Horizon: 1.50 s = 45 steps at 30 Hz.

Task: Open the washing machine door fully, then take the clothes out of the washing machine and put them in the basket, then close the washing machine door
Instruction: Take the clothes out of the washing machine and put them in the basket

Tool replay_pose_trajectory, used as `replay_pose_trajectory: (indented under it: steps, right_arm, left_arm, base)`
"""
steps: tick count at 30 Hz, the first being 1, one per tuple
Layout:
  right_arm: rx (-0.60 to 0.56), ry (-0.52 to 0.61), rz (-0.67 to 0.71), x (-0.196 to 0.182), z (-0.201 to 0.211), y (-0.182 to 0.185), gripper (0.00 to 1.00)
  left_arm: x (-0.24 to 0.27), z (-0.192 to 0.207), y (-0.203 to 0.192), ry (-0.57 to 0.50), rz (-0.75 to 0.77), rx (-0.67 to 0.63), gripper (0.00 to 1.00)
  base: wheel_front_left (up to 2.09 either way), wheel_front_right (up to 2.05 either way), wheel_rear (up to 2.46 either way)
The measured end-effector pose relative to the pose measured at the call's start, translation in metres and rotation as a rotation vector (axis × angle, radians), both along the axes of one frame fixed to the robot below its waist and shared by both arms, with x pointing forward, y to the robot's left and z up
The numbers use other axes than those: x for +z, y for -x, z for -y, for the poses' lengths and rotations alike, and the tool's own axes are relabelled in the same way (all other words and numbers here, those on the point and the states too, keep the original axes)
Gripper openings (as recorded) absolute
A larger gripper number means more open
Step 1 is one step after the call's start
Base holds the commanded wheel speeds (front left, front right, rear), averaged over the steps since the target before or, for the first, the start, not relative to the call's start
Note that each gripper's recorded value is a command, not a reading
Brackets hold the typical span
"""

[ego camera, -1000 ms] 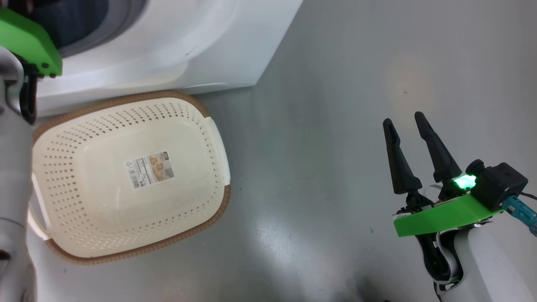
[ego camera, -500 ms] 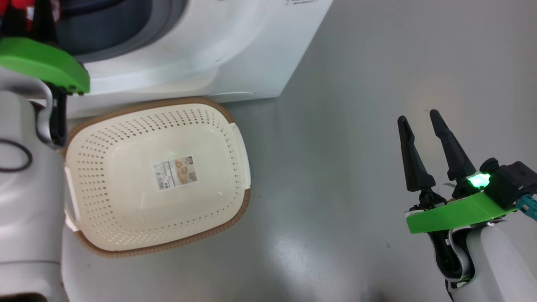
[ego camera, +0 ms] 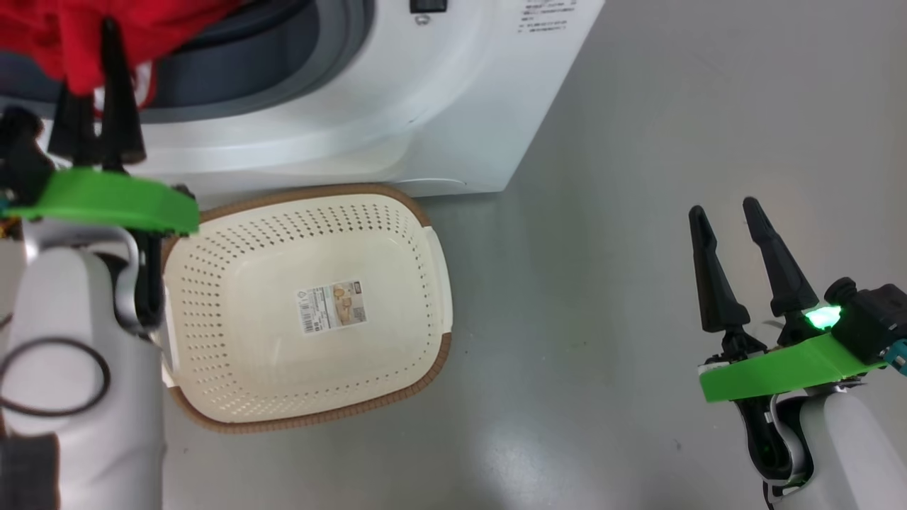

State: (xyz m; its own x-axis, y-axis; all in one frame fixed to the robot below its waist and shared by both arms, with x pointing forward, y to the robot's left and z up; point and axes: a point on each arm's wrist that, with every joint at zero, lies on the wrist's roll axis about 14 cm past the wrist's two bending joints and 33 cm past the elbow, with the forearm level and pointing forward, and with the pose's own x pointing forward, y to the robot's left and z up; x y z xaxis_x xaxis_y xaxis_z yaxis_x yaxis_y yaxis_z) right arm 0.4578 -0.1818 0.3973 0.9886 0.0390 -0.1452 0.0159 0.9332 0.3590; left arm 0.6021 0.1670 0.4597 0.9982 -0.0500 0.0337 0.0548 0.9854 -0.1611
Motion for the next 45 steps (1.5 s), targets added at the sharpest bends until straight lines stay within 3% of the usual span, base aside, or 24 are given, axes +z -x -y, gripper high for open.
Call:
replay_pose_trajectory:
  steps: [18,39,45]
  right_arm:
    - [0.029,-0.016,0.014,0.005,-0.012,0.000,1.00]
    - [0.033,-0.015,0.002,0.000,-0.013,-0.001,1.00]
    - [0.028,-0.015,-0.006,-0.004,-0.011,-0.001,1.00]
  left_arm:
    - [0.041,-0.019,0.044,-0.008,0.136,0.054,0.00]
    - [0.135,-0.021,0.071,0.002,0.448,0.072,0.00]
    - [0.127,-0.012,0.073,0.003,0.430,0.055,0.00]
  base:
    - [0.00,0.00,0.00]
    - [0.00,0.00,0.00]
    - [0.00,0.00,0.00]
